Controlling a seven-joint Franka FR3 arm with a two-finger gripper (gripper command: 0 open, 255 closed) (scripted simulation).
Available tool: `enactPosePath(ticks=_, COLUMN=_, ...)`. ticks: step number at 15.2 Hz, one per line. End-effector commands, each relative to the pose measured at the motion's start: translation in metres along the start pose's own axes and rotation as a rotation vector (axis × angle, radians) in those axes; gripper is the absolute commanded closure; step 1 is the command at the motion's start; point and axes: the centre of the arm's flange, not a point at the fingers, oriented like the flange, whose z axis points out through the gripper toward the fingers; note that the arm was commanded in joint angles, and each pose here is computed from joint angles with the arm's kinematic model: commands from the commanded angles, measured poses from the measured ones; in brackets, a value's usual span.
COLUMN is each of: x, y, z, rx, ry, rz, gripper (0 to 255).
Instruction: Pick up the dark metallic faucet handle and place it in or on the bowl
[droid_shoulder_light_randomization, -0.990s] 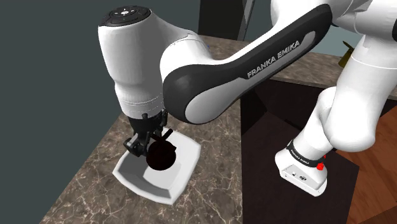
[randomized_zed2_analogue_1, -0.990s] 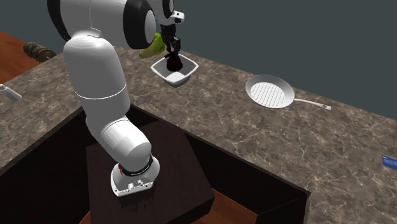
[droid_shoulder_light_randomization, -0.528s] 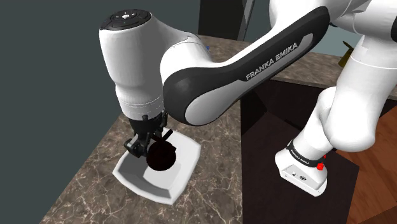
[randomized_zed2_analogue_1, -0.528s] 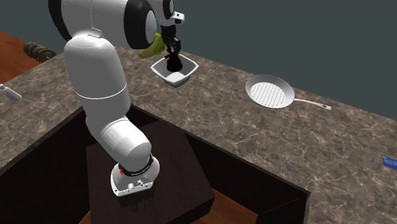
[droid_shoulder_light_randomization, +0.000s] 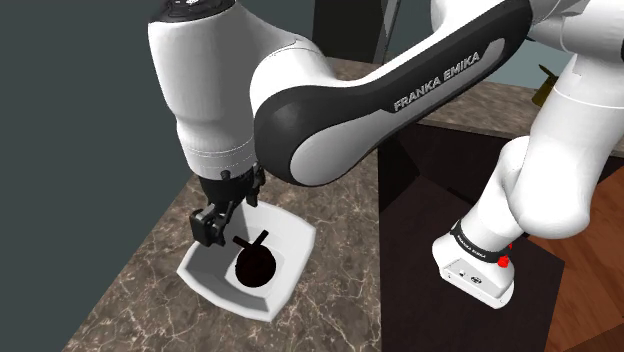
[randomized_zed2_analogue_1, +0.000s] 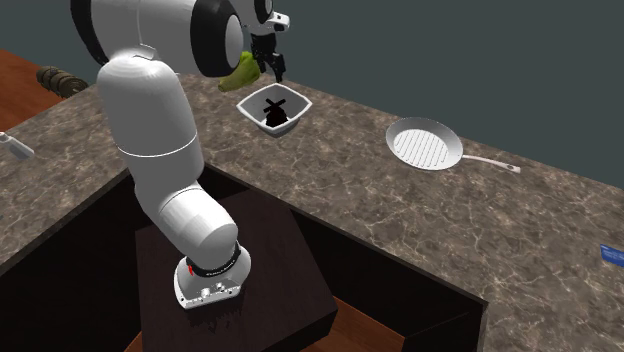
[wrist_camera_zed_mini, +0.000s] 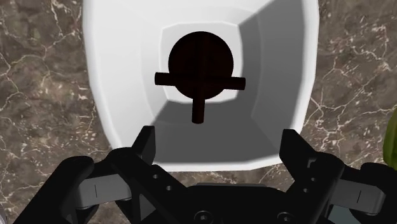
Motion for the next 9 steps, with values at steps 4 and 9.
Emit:
enactPosePath(ticks=4, x=-0.001, y=0.000, z=-0.032, rx=0.000, ry=-0.001, rz=0.000, gripper=0)
enactPosePath(ticks=9, x=-0.001, y=0.000, z=-0.032, rx=0.000, ry=-0.001, rz=0.000, gripper=0)
